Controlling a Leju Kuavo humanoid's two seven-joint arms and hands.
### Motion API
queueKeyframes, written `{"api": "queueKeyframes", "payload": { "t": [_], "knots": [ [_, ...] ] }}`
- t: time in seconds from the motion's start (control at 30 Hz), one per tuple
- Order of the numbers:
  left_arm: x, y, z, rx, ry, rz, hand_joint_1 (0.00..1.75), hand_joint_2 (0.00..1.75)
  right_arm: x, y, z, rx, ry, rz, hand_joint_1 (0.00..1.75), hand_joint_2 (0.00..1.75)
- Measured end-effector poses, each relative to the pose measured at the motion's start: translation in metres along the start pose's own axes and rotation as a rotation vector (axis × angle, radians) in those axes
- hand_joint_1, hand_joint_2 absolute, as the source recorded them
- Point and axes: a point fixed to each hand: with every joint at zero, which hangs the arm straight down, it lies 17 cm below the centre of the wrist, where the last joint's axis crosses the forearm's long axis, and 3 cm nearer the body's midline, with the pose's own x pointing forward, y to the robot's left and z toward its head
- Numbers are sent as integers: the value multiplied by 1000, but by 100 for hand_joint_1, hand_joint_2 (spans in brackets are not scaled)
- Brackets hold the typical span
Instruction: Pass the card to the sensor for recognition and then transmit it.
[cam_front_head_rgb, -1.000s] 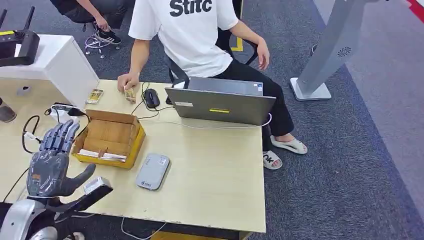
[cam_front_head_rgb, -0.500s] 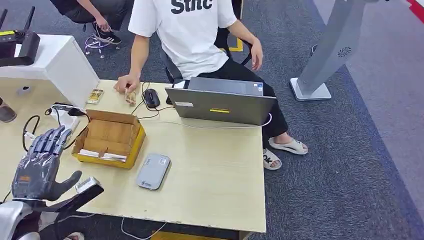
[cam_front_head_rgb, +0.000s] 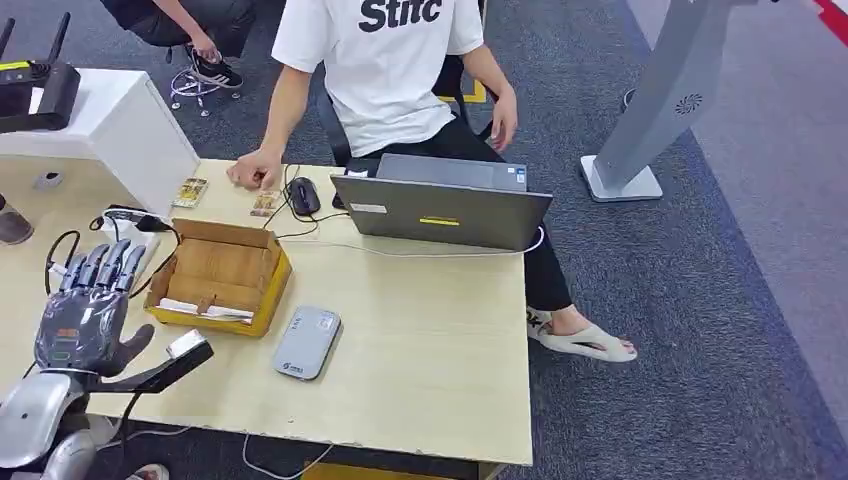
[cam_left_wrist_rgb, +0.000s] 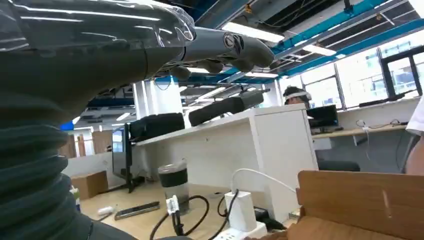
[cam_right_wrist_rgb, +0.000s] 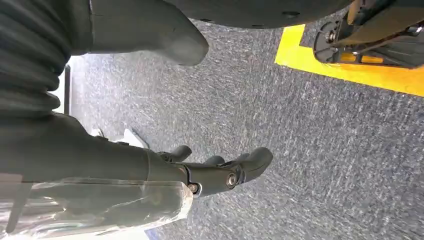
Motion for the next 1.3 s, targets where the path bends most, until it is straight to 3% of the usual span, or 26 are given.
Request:
{"api": "queueKeyframes", "payload": {
  "t": [0.3,0.93,1.07,1.3],
  "knots": [
    [32,-34,-6,-72,-38,43,0,175,2,-1,0,-3,-4,17,0,175],
    [52,-60,-7,-140,-48,103,0,175,3,-1,0,-3,-11,30,0,175],
    [52,-65,-6,-159,-45,115,19,175,3,-1,0,-4,-12,36,0,175],
    [53,-70,-5,-173,-44,121,28,175,3,-1,0,-4,-12,36,0,175]
  ]
}}
